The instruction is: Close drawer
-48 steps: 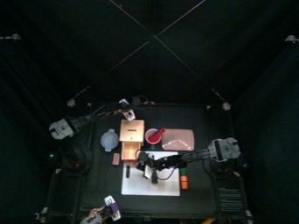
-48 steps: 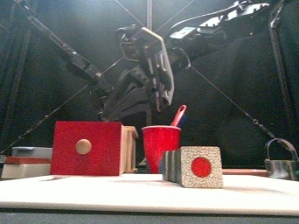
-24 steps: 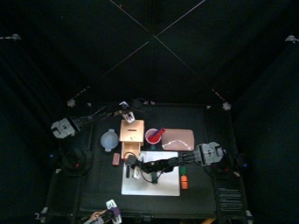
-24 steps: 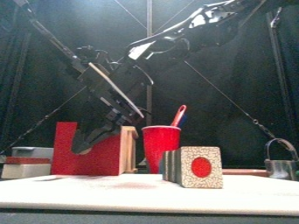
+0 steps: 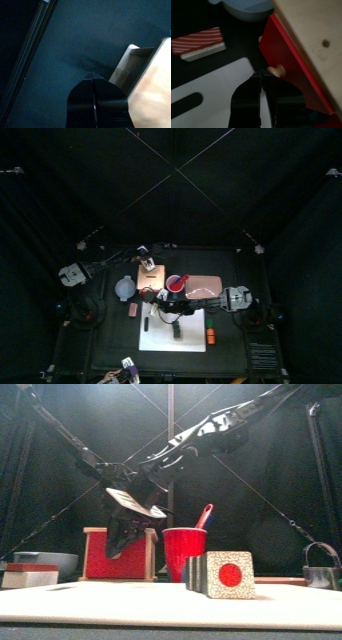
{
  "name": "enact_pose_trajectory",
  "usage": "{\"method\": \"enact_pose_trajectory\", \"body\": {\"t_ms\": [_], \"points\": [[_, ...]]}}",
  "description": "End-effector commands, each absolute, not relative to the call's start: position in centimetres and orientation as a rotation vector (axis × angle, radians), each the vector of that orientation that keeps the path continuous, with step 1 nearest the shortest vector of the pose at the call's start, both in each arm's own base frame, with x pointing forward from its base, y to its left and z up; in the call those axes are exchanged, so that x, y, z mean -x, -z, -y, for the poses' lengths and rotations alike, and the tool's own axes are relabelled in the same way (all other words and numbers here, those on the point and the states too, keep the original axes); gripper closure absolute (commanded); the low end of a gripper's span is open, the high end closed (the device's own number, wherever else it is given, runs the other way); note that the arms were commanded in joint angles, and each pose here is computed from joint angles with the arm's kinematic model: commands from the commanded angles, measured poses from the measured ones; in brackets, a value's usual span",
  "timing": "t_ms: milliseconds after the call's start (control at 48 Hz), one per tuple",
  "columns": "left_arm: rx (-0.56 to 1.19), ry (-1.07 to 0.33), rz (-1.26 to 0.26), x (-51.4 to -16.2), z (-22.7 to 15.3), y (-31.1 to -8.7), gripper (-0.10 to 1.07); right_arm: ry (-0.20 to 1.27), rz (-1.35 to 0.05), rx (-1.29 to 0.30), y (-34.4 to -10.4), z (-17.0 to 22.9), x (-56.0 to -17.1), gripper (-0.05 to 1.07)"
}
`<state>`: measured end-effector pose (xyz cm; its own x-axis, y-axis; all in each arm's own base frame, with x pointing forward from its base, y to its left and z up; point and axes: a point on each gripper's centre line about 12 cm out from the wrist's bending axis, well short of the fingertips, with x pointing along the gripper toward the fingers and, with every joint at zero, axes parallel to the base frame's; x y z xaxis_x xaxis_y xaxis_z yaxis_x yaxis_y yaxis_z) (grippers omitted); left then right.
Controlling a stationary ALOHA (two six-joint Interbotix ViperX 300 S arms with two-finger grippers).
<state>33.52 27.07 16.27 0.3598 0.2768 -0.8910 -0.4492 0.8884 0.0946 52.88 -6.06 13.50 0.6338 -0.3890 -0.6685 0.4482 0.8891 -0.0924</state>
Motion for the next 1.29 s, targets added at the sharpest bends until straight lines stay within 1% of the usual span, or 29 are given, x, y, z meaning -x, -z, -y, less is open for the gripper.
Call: {"method": "enact_pose_trajectory", "body": {"t_ms": [0, 104, 188, 271, 375, 438, 500, 625, 812, 938, 1125, 1208, 1271], "points": [[0.174, -0.482, -1.055, -34.0, -27.2, -17.5, 0.94, 0.524, -0.678, -0.081, -16.4, 8.8, -53.0, 0.58], [0.193, -0.488, -1.030, -34.0, -27.2, -17.7, 0.94, 0.534, -0.679, -0.079, -16.4, 9.4, -52.9, 0.58], [0.193, -0.494, -1.019, -33.9, -27.2, -18.1, 0.94, 0.525, -0.668, -0.090, -17.0, 9.0, -52.8, 0.58], [0.185, -0.503, -0.991, -33.8, -27.2, -19.1, 0.94, 0.506, -0.637, -0.124, -18.6, 7.9, -52.9, 0.58], [0.165, -0.526, -0.915, -33.5, -27.0, -21.2, 0.94, 0.420, -0.580, -0.203, -21.9, 4.0, -52.7, 0.58], [0.147, -0.555, -0.845, -32.8, -27.1, -23.0, 0.94, 0.379, -0.555, -0.228, -23.5, 2.4, -52.0, 0.58], [0.127, -0.573, -0.783, -32.1, -26.7, -24.4, 0.94, 0.356, -0.538, -0.239, -24.8, 1.6, -50.8, 0.58], [0.075, -0.609, -0.622, -30.4, -25.1, -26.4, 0.94, 0.325, -0.532, -0.243, -26.0, 1.3, -47.0, 0.58], [0.046, -0.590, -0.442, -28.2, -20.4, -27.4, 0.94, 0.236, -0.485, -0.259, -27.0, 1.2, -41.3, 0.58], [0.057, -0.570, -0.352, -25.8, -17.0, -27.7, 0.94, 0.215, -0.458, -0.279, -26.9, 2.2, -38.1, 0.58], [0.064, -0.519, -0.262, -23.1, -13.2, -28.1, 0.94, 0.239, -0.454, -0.291, -26.2, 3.8, -35.8, 0.58], [0.063, -0.514, -0.224, -22.4, -12.5, -28.4, 0.94, 0.252, -0.452, -0.291, -26.1, 4.3, -35.4, 0.58], [0.065, -0.516, -0.219, -22.0, -12.3, -28.2, 0.94, 0.255, -0.453, -0.291, -26.0, 4.4, -35.3, 0.58]]}}
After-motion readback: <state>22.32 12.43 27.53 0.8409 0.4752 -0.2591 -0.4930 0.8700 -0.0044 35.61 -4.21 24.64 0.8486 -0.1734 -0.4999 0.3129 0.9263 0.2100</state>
